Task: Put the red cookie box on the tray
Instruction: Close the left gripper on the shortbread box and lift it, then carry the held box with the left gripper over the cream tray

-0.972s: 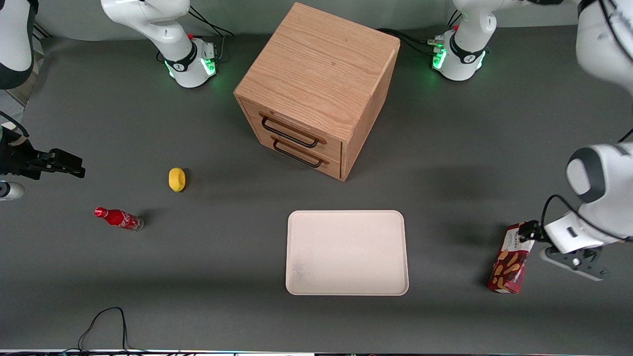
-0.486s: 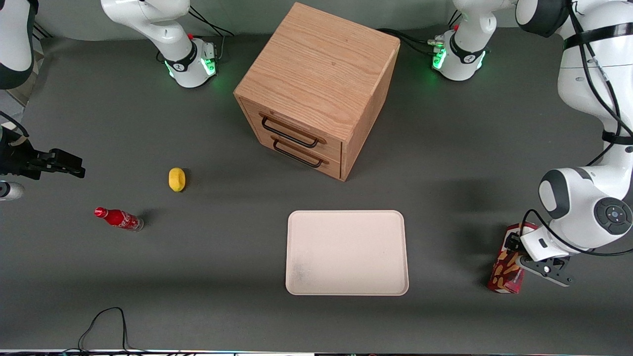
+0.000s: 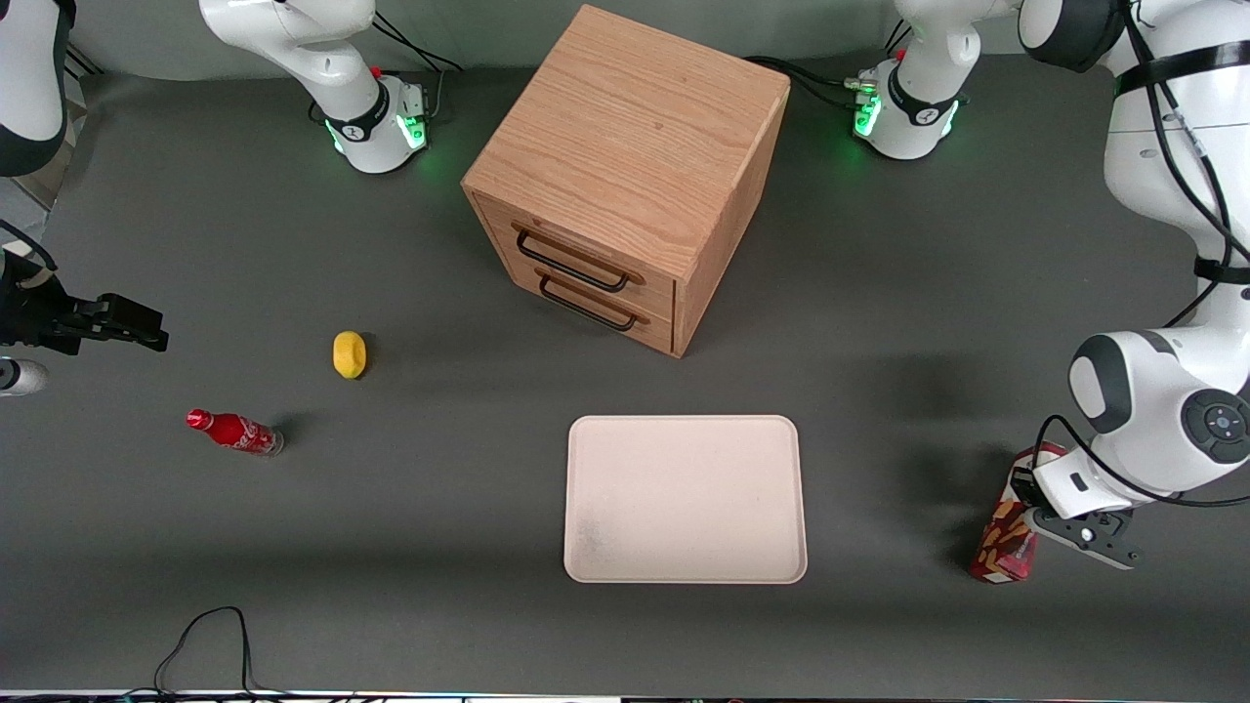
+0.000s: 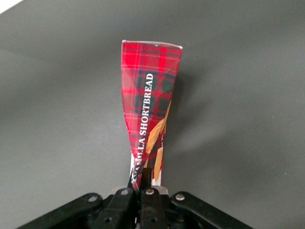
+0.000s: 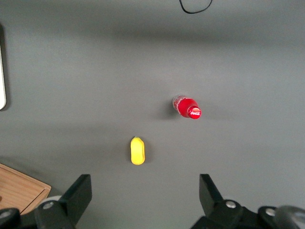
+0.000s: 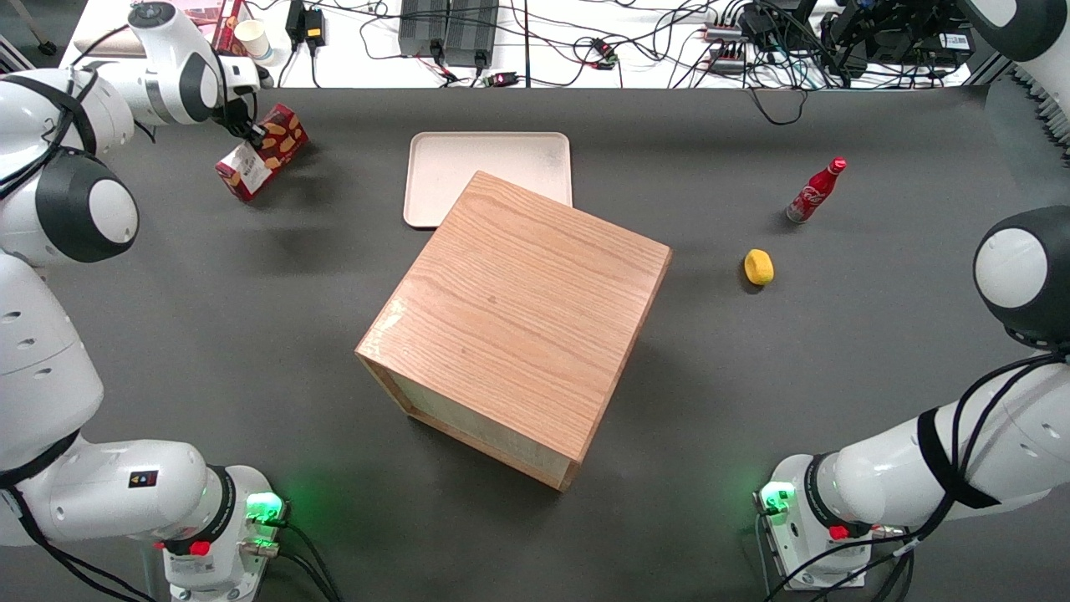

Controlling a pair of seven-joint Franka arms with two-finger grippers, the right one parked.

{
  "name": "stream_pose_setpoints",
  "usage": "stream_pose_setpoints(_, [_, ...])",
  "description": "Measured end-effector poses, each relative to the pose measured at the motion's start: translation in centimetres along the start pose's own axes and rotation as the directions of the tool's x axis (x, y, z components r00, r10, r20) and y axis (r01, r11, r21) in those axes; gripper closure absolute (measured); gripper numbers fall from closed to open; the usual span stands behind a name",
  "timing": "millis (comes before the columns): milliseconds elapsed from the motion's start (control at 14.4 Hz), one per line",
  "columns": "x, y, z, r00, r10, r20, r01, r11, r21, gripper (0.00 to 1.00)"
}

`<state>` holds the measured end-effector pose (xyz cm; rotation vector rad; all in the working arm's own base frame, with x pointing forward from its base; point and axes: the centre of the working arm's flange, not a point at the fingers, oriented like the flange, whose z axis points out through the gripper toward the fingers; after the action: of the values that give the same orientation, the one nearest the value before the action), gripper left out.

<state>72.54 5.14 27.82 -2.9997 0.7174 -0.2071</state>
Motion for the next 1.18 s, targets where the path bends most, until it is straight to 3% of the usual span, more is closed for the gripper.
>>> stream_pose_setpoints(278, [2.5, 1.4, -10.9, 0.999, -0.005, 0.039, 0.006, 1.000, -0.023, 0.98])
stream_pose_setpoints(556, [5.5, 9.2, -20.4, 0.967, -0.226, 0.118, 0.234, 0.970, -0.061, 0.98])
stream_pose_setpoints(903, [10.4, 22.8, -21.4, 0.895, -0.432, 0.109, 0.442, 0.890, -0.110, 0.98])
stream_pose_setpoints(1042, [12.1, 26.5, -18.7, 0.887, -0.454, 0.084, 0.461, 0.880, -0.114, 0.98])
stream_pose_setpoints(1181, [13.3, 29.6, -14.3, 0.888, -0.456, 0.060, 0.460, 0.883, -0.096, 0.98])
